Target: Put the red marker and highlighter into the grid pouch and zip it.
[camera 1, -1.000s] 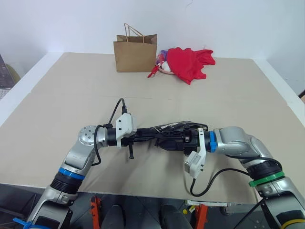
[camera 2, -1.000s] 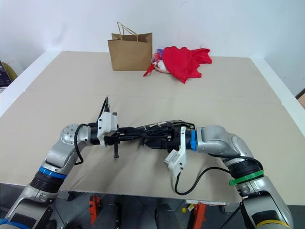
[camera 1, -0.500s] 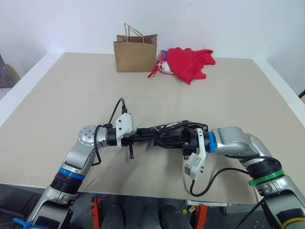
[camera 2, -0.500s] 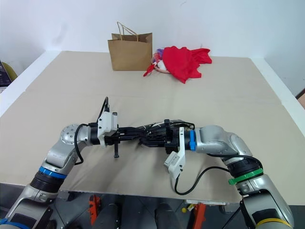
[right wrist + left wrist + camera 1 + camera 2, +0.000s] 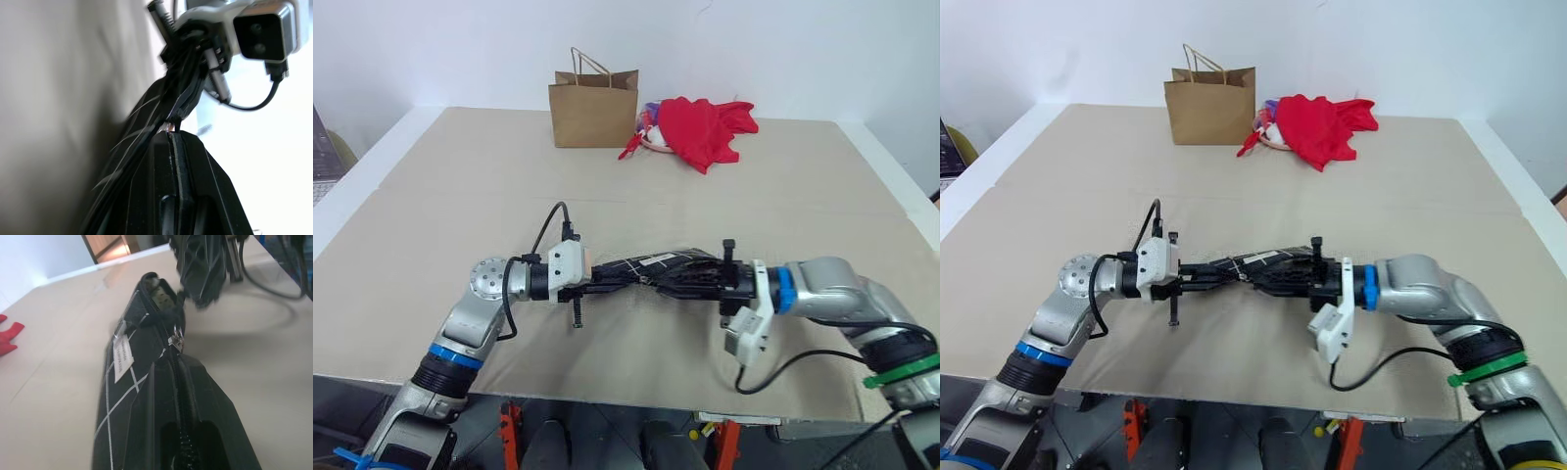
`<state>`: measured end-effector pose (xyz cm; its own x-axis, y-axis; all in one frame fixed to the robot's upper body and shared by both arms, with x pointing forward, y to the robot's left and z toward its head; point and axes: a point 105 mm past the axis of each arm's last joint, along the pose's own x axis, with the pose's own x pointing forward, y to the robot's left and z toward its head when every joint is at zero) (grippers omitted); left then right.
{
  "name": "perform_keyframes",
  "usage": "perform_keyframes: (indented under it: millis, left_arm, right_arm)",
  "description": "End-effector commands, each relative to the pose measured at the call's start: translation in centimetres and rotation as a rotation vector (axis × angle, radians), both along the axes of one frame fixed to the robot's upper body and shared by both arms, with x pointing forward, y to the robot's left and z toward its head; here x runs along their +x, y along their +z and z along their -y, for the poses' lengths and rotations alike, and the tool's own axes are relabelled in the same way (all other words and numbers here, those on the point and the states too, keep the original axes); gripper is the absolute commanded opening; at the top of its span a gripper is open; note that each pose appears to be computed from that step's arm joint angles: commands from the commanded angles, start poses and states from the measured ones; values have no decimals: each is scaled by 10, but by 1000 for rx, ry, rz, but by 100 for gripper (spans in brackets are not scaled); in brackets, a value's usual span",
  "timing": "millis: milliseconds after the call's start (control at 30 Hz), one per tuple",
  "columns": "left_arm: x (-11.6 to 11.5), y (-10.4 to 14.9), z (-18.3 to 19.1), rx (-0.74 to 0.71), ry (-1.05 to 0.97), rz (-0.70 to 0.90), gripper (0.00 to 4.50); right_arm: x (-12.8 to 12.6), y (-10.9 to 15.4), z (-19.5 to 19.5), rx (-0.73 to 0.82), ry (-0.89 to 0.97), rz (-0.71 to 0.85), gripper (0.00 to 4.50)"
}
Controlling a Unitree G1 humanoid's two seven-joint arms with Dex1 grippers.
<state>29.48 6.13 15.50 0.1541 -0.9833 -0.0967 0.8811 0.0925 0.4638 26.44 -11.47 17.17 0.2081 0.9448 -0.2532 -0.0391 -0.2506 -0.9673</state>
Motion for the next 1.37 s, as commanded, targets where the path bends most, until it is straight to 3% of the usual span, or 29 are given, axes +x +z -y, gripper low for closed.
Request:
perform_keyframes:
  millis: [33, 633, 733, 767, 867, 900, 967, 1067, 1133, 1167, 1367]
  left_arm:
    - [3, 5, -8, 11, 12, 48, 0]
    - [8, -1, -44, 95, 44, 43, 0]
    - [11, -2, -48, 95, 66, 13, 0]
    - [12, -1, -48, 80, 72, -33, 34]
    - [16, 2, -51, 26, 101, -189, 156]
    - [20, 7, -53, -3, 131, -206, 171]
    - [26, 13, -60, -57, 189, -265, 250]
    - [35, 18, -73, -122, 299, -327, 375]
    - [44, 15, -85, -141, 407, -337, 446]
    - [51, 10, -97, -152, 499, -340, 450]
    - [65, -16, -145, -132, 815, -269, 450]
  right_arm:
    - [0, 13, 15, 18, -27, 30, 4]
    - [11, -8, 101, -100, -302, -39, 4]
    - [12, -4, 98, -15, -321, -79, 4]
    - [17, 2, 95, 111, -367, -164, 1]
    - [27, 11, 94, 464, -469, -546, 103]
    - [31, 16, 97, 565, -493, -654, 123]
    - [38, 21, 106, 743, -544, -855, 203]
    - [38, 12, 119, 859, -626, -1083, 335]
    - [36, 10, 126, 919, -646, -1126, 418]
    - [37, 4, 137, 967, -701, -1134, 438]
    - [33, -20, 177, 1124, -907, -1149, 438]
